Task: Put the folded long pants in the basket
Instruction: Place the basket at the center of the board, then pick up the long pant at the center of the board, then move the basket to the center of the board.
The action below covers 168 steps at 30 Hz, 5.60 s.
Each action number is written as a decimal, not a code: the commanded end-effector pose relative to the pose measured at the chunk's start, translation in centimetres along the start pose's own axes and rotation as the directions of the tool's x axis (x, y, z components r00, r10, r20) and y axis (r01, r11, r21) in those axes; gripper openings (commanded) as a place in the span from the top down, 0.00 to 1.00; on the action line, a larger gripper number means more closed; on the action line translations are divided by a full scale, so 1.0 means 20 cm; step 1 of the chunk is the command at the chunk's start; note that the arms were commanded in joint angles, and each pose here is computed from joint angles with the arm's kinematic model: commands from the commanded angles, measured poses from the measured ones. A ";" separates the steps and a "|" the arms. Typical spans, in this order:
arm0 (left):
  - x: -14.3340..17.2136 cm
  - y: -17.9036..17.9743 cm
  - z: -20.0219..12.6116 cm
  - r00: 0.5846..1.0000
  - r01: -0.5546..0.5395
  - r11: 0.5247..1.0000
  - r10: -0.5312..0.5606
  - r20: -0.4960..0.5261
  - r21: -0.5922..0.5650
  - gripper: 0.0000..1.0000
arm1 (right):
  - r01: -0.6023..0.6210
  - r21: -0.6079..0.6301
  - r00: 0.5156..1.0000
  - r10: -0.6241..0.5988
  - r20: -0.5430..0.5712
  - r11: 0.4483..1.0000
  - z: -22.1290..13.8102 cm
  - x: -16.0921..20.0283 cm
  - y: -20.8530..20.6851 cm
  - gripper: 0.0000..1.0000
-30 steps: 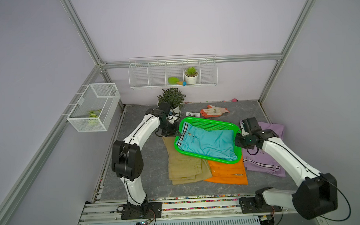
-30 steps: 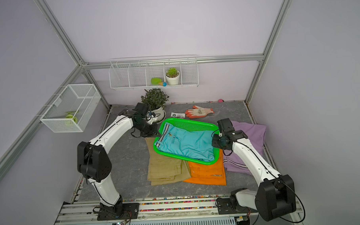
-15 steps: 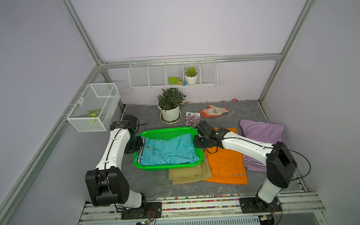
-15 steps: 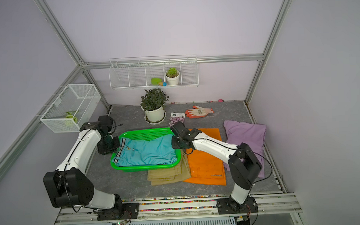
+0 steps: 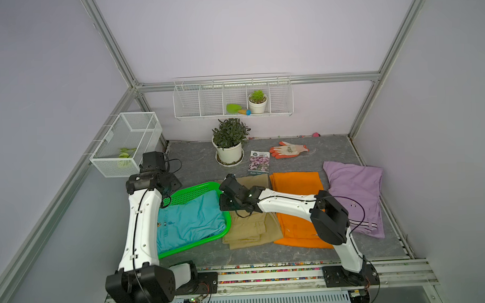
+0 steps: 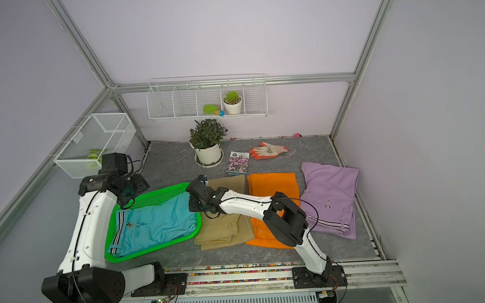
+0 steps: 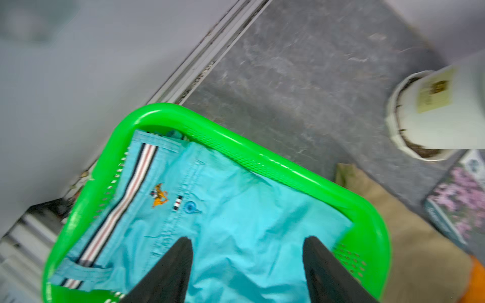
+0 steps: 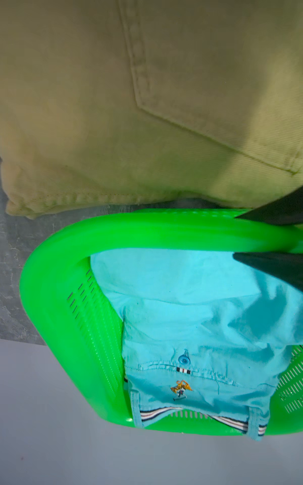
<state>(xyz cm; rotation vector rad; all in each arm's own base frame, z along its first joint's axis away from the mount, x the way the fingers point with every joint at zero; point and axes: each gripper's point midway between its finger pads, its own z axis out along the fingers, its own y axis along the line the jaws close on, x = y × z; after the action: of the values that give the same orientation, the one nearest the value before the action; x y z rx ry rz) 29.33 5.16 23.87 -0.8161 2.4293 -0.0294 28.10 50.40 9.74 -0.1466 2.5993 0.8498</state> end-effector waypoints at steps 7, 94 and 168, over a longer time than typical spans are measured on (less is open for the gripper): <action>0.18 -0.25 -0.06 0.995 -0.039 0.929 0.071 -0.074 0.368 0.29 | -0.199 0.002 0.977 0.198 0.079 0.980 0.17 -0.03 -0.02 1.00; 0.91 -0.82 -0.42 0.873 0.072 0.539 0.374 -0.315 0.839 0.24 | -0.256 0.311 0.963 0.212 0.170 0.915 -0.87 -0.82 -1.76 1.00; 0.27 -0.43 -0.25 0.944 -0.258 0.961 0.273 -0.187 0.102 1.00 | -0.112 -0.178 0.942 0.161 0.295 0.978 -1.06 -0.56 -0.52 1.00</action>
<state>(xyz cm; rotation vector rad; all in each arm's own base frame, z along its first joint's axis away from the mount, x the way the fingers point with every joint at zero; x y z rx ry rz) 29.70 -11.07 25.75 -0.3838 2.7092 -0.3120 32.63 26.37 22.22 0.0472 2.3690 0.9727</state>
